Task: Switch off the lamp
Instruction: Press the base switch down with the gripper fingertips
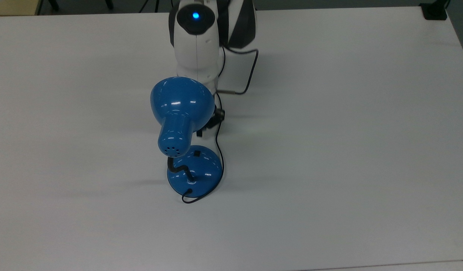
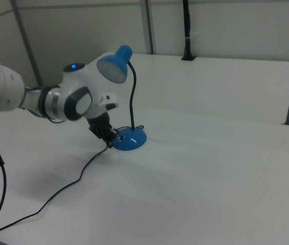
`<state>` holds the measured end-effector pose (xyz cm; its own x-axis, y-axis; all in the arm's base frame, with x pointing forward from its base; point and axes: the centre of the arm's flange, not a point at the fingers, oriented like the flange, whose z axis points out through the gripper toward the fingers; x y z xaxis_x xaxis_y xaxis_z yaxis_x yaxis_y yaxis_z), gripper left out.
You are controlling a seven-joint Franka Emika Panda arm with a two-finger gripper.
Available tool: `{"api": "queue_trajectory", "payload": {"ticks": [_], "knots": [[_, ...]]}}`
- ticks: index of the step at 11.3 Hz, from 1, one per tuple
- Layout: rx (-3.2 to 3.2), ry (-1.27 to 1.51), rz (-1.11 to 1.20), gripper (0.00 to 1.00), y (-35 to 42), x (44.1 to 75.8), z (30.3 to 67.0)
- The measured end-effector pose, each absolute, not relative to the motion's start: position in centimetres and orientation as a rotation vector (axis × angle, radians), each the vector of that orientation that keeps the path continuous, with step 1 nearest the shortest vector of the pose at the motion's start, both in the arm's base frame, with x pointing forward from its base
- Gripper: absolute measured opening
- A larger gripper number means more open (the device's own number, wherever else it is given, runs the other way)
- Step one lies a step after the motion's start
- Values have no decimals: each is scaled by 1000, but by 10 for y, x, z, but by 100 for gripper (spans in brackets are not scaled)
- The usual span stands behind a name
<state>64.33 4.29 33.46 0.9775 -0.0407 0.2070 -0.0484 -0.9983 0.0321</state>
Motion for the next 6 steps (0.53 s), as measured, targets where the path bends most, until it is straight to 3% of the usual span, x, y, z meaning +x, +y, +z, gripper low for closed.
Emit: {"api": "queue_trajectory", "payload": {"ticks": [2, 3, 6], "knots": [[3102, -101, 145, 6, 32, 614, 407], [3108, -116, 76, 14, 25, 593, 448], [3109, -206, 2, 57, -10, 557, 550]]}}
